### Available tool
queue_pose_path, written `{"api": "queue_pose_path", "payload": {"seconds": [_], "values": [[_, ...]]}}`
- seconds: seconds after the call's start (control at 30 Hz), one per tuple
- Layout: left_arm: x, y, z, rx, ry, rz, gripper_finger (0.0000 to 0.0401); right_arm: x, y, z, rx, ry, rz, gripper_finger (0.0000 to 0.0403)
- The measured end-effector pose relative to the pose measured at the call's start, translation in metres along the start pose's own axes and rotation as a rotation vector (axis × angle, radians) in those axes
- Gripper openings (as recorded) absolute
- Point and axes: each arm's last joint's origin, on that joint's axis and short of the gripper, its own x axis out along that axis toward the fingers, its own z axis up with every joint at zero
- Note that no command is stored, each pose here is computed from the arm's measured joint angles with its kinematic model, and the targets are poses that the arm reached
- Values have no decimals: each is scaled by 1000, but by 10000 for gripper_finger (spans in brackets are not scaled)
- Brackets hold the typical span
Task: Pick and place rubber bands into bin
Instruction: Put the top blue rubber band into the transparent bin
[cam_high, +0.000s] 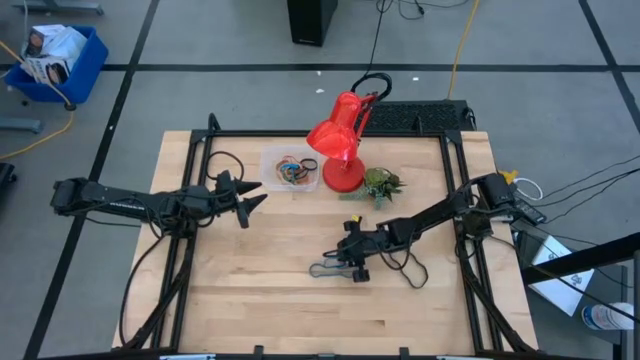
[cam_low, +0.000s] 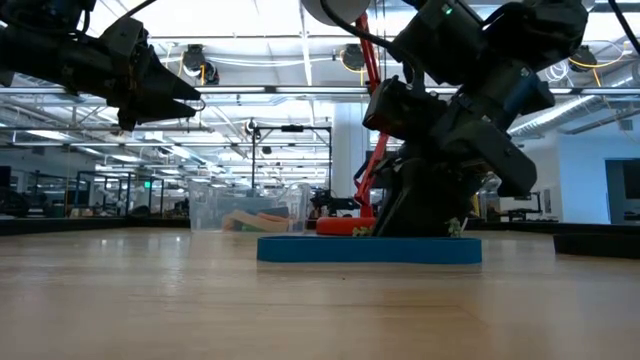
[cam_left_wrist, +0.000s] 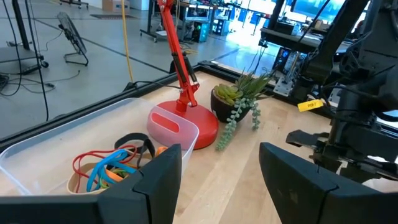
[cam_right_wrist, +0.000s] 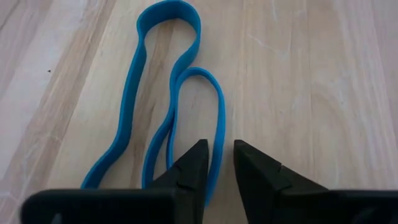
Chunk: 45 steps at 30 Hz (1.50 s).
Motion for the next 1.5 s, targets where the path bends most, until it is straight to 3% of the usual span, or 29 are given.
{"api": "queue_pose_path", "payload": {"seconds": [0.23,0.53,0.67,0.93,1.17,1.33,1.5], "values": [[0,0,0,0,0,0,223,0,0,0,-6,4,-6,8],[0,0,0,-1,0,0,223,-4,0,3,-46,-20,-8,2],[0,0,0,0,1,1,223,-25,-3,14,-85,-73,-95,1],[0,0,-1,7,8,3,223,-98,-9,44,-156,-267,-294,1],[0,0,-1,9,12,5,223,-153,-15,53,-172,-385,-474,0],[0,0,-1,10,13,5,223,-164,-17,53,-163,-398,-489,0],[0,1,-2,11,16,7,223,-153,-28,54,-129,-380,-511,0]]}}
